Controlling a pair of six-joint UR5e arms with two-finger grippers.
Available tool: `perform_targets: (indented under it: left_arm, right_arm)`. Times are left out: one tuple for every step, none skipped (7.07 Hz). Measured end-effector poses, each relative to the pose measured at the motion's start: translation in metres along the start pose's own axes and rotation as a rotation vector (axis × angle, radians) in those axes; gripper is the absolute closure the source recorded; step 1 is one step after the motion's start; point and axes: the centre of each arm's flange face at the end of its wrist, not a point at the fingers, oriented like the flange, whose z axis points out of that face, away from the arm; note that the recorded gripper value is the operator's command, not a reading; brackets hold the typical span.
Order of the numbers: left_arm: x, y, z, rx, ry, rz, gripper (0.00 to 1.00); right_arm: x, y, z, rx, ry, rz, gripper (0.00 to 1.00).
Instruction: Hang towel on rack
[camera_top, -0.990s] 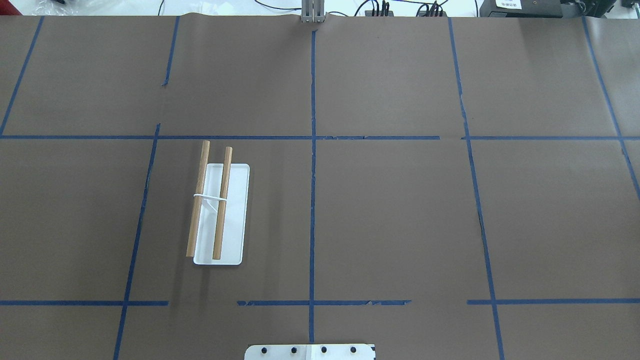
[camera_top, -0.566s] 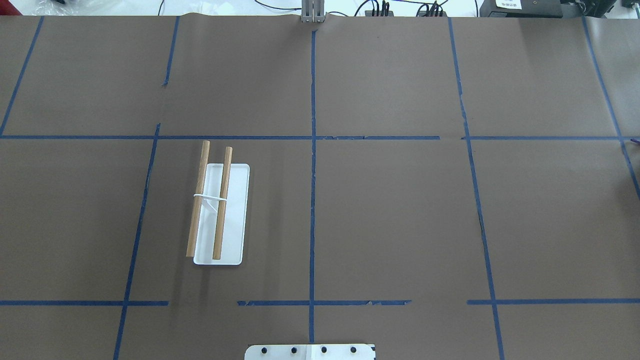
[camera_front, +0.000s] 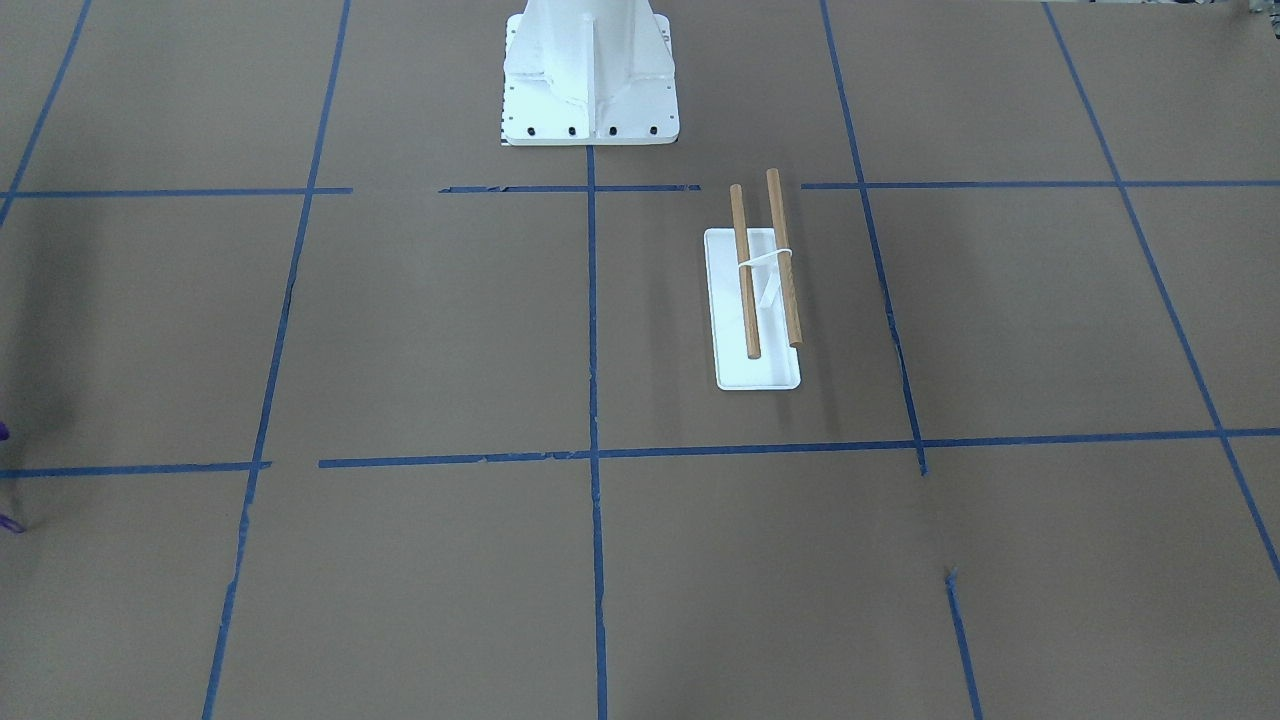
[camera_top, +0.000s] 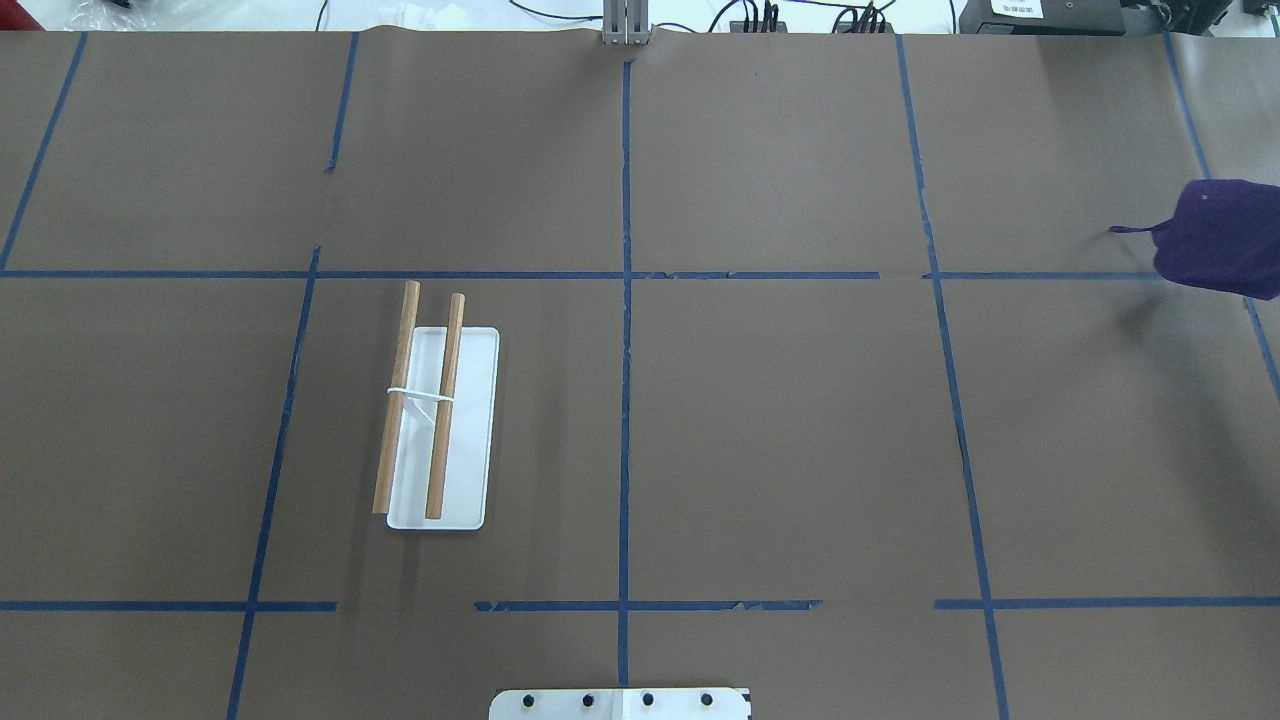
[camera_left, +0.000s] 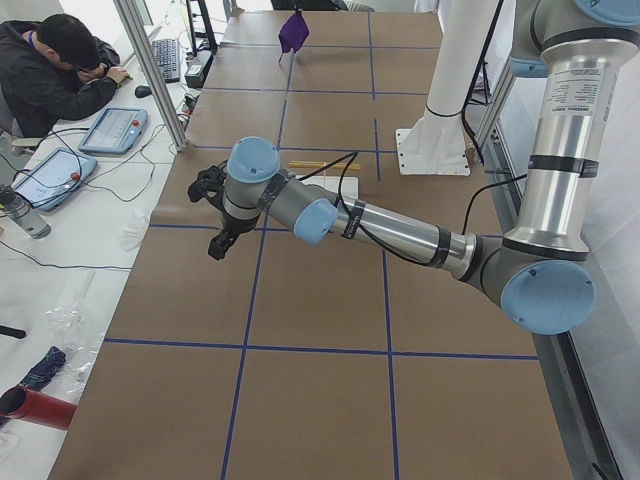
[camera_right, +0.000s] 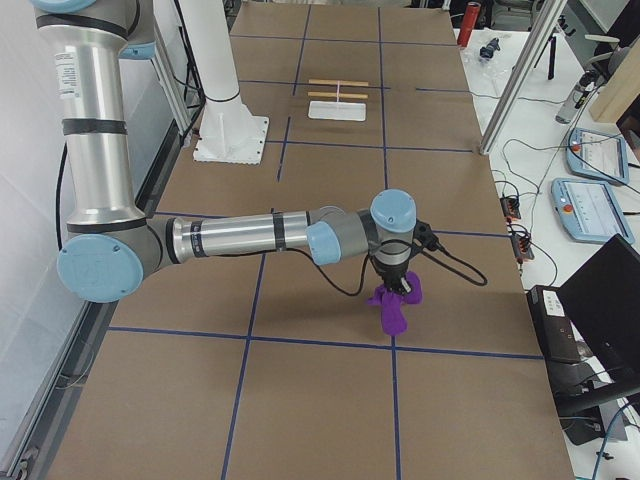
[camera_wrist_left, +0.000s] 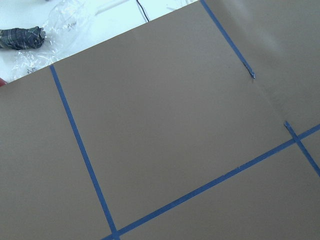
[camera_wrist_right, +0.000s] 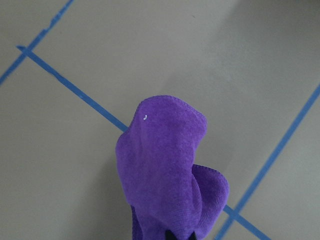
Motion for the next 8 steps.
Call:
perform_targets:
  left_arm:
    - [0.023,-0.018,0.009,0.001,0.024,-0.052,0.0]
    - [0.055,-0.036,0.019,-0.002,0.055,-0.147,0.0]
    - [0.095,-0.055,0.026,-0.007,0.094,-0.259,0.0]
    - [0.132,-0.072,0.031,-0.014,0.131,-0.356,0.0]
    - [0.17,-0.09,0.037,-0.029,0.171,-0.456,0.0]
    - [0.222,-0.113,0.048,-0.063,0.223,-0.579,0.0]
    - [0.283,-0.132,0.06,-0.117,0.275,-0.711,0.0]
    - [0.342,-0.147,0.071,-0.177,0.317,-0.838,0.0]
  right_arm:
    - [-0.042,-0.039,-0.001,0.023,-0.031,0.04,1.0]
    - [-0.09,-0.082,-0.003,0.049,-0.063,0.08,1.0]
    - [-0.139,-0.125,-0.007,0.079,-0.09,0.077,1.0]
    - [-0.183,-0.158,-0.013,0.112,-0.099,0.033,1.0]
    - [-0.225,-0.182,-0.02,0.147,-0.096,-0.023,1.0]
    - [-0.264,-0.2,-0.026,0.185,-0.087,-0.074,1.0]
    - [-0.3,-0.213,-0.03,0.222,-0.072,-0.123,1.0]
    - [-0.338,-0.224,-0.028,0.255,-0.055,-0.17,1.0]
